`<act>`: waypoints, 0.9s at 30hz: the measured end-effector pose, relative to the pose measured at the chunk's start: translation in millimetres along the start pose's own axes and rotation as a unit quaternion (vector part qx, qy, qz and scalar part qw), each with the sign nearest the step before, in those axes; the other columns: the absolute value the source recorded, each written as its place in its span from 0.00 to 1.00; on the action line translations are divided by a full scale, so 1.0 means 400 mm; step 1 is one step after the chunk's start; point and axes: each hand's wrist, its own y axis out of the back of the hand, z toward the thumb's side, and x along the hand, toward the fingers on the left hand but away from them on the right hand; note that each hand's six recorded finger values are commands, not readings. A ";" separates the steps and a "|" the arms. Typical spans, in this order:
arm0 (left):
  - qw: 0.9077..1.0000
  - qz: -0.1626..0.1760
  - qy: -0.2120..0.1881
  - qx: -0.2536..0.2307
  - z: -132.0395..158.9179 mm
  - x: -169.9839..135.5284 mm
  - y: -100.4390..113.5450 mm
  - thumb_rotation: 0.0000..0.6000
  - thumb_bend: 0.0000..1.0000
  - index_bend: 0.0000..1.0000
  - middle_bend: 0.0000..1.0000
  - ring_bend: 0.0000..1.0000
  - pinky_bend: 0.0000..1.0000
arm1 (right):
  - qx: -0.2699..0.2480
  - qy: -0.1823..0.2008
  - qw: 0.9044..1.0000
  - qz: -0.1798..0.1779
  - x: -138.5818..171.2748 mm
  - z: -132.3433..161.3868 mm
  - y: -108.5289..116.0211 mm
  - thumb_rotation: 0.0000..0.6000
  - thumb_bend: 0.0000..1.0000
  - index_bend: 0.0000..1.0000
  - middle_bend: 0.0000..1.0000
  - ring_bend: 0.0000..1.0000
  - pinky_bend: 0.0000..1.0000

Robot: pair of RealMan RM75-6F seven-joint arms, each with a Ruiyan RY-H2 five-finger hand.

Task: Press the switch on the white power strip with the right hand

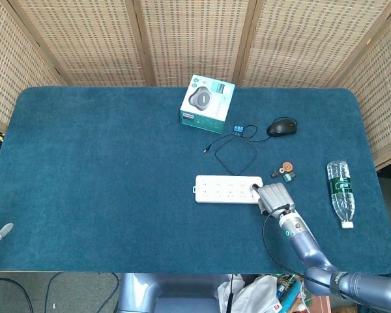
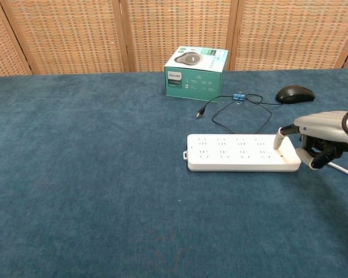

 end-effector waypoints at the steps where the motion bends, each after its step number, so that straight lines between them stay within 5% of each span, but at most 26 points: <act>1: 1.000 0.000 0.000 0.000 0.001 0.000 0.000 1.00 0.00 0.00 0.00 0.00 0.00 | 0.001 0.000 1.000 0.002 -0.001 0.000 -0.002 1.00 0.68 0.25 0.87 0.91 1.00; 11: 1.000 0.000 0.000 0.001 0.009 0.001 0.000 1.00 0.00 0.00 0.00 0.00 0.00 | -0.003 0.005 1.000 -0.016 0.007 0.008 0.026 1.00 0.68 0.25 0.87 0.91 1.00; 23: 1.000 0.001 -0.001 -0.004 0.006 -0.003 0.006 1.00 0.00 0.00 0.00 0.00 0.00 | -0.028 0.031 0.993 -0.109 0.082 0.019 0.161 1.00 0.67 0.27 0.87 0.91 1.00; 26: 1.000 0.002 -0.001 -0.006 0.004 -0.005 0.007 1.00 0.00 0.00 0.00 0.00 0.00 | -0.038 0.031 0.989 -0.141 0.114 0.002 0.189 1.00 0.34 0.27 0.73 0.78 0.85; 27: 1.000 0.002 -0.002 -0.006 0.003 -0.006 0.007 1.00 0.00 0.00 0.00 0.00 0.00 | -0.042 0.031 0.987 -0.152 0.125 -0.005 0.196 1.00 0.16 0.25 0.59 0.63 0.72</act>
